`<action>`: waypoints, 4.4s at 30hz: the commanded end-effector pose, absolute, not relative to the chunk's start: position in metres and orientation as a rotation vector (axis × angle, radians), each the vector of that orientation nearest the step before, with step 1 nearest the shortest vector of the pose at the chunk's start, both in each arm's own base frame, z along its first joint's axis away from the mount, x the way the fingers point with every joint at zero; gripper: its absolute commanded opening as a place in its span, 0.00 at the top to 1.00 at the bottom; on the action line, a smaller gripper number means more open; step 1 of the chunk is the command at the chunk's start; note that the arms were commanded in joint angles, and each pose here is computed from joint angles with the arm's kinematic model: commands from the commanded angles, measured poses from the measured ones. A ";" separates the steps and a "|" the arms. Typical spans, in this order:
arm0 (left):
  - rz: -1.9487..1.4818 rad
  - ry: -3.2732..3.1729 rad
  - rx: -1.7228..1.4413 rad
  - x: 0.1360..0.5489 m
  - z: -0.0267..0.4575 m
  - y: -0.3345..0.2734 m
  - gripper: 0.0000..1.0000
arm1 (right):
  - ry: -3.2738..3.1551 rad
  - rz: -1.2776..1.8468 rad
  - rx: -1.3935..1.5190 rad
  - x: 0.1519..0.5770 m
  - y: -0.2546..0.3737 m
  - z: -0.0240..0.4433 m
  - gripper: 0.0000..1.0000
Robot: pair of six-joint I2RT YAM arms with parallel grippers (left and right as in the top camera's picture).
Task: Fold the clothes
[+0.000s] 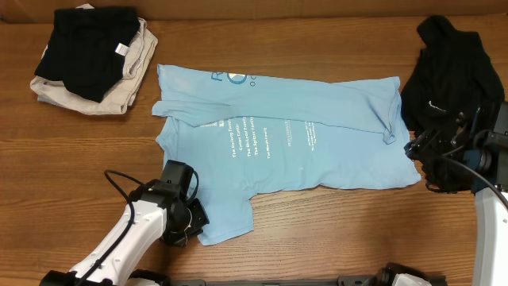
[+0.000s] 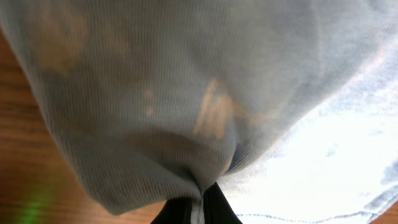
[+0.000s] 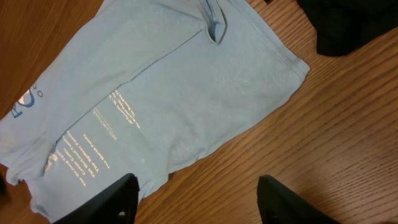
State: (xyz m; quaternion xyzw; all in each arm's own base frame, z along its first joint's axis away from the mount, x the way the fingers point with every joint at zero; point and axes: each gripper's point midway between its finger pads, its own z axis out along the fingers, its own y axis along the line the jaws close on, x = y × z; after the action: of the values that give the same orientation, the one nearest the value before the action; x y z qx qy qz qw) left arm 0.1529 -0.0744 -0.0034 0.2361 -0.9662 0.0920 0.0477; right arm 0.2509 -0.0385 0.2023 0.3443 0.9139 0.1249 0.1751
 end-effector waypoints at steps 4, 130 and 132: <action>0.292 -3.104 0.539 0.203 0.053 -0.070 0.96 | 2.592 0.360 0.968 0.252 -0.037 0.201 0.40; -0.103 -3.742 0.285 0.476 0.169 -0.006 0.00 | 2.683 0.203 0.634 0.373 -0.077 0.037 0.16; -0.049 -3.733 0.243 0.473 0.182 -0.008 0.00 | 2.723 0.201 0.604 0.371 -0.075 0.024 0.16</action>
State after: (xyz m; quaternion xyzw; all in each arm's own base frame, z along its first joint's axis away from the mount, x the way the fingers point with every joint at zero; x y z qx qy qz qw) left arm 0.4651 -0.0079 0.1360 0.0922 -0.9602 -0.0333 -0.2614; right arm 0.3668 -0.0779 0.0378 0.2504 0.9475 0.0734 0.1847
